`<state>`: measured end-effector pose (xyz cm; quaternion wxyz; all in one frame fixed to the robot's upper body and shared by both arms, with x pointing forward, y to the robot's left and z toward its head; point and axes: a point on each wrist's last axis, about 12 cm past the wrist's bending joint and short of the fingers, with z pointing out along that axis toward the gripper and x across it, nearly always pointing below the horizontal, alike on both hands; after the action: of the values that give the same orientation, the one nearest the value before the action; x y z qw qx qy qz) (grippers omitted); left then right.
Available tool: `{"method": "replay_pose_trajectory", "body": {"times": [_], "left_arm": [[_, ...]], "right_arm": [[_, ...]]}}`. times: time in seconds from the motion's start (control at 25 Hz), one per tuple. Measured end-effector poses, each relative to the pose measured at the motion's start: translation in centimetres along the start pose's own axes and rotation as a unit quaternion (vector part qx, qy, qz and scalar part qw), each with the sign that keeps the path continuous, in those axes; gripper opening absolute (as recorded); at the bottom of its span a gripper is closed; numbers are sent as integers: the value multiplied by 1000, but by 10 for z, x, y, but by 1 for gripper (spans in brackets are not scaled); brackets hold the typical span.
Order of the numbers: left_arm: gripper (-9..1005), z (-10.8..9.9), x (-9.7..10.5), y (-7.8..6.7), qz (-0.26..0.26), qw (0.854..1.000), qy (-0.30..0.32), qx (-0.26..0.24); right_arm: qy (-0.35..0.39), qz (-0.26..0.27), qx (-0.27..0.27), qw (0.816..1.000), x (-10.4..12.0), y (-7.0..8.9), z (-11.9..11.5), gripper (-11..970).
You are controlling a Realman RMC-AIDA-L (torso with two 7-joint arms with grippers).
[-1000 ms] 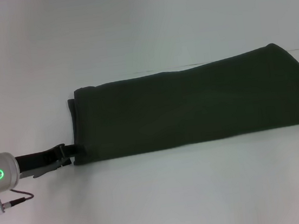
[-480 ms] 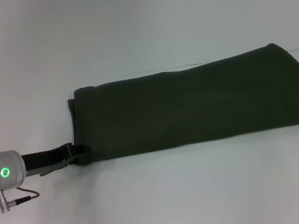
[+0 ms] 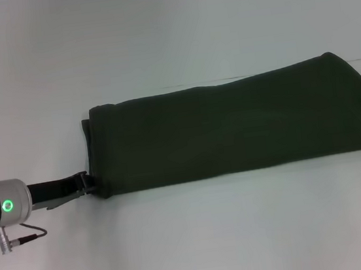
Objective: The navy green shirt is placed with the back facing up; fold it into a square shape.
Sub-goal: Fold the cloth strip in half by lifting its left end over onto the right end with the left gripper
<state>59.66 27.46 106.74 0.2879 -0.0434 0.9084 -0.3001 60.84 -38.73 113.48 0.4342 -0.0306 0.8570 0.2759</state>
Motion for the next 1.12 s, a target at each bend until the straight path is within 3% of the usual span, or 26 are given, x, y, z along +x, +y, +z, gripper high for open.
{"method": "replay_pose_trajectory", "body": {"times": [0.12, 0.2, 1.12], "left_arm": [[263, 0, -1, 0, 1, 1000, -1, -1], [79, 0, -1, 0, 2, 1000, -1, -2], [92, -9, -3, 6, 5, 1000, -1, -9]], "right_arm": [[0, 0, 0, 1000, 0, 0, 0, 778], [0, 0, -1, 1000, 0, 0, 0, 778], [-3, -2, 3, 1000, 0, -1, -2, 778]]}}
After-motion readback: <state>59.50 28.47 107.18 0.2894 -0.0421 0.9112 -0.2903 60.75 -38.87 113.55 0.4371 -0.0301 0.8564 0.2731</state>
